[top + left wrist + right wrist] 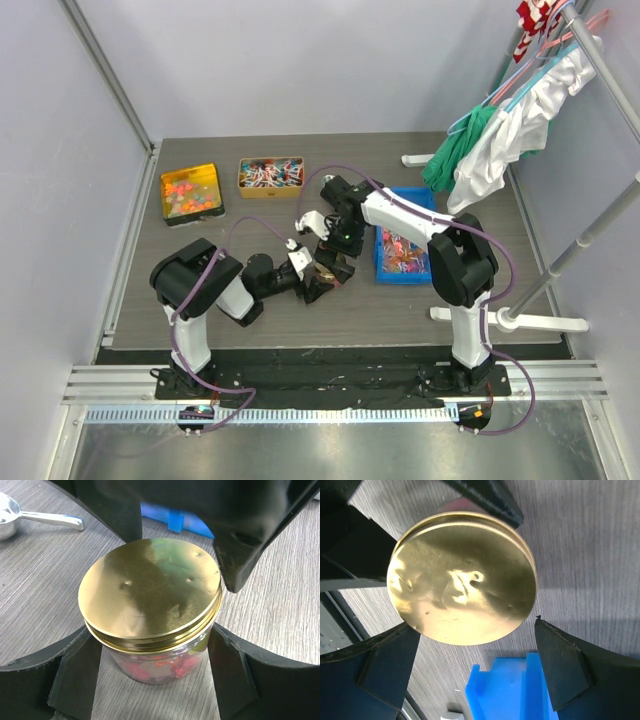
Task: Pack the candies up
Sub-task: Screw the bottle lid onto the packing bottle.
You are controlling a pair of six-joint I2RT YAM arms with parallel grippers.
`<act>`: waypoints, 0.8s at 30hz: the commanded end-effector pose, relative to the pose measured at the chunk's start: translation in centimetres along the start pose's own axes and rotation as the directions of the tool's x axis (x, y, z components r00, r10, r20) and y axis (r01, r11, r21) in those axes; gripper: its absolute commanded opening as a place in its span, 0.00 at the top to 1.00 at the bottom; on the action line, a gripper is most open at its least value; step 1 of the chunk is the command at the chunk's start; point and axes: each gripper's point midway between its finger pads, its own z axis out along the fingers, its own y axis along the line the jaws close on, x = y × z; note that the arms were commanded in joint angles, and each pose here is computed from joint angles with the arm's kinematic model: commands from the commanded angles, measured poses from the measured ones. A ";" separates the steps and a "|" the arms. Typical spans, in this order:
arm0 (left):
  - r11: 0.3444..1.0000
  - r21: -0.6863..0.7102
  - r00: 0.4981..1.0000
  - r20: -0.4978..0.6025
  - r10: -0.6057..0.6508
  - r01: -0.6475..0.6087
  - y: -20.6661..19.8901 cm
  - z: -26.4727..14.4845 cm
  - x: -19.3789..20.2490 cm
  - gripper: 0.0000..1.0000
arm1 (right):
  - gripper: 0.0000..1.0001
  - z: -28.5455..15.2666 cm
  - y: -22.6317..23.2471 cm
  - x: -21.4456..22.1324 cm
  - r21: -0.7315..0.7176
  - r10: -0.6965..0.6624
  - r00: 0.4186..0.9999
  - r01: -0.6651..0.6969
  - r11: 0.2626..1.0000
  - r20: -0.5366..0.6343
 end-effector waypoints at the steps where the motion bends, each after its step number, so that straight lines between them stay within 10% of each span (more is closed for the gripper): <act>1: 0.994 -0.011 0.978 0.177 0.111 -0.111 0.4 0.6 -4.7 0.43 | 0.00 -1.5 0.2 0.1 0.011 -0.072 0.997 0.072 0.997 0.024; 24: 0.994 -0.012 0.978 0.177 0.111 -0.111 0.4 0.6 -4.7 0.43 | 0.00 -5.0 -2.6 2.9 -0.013 0.032 0.990 -0.030 0.999 0.140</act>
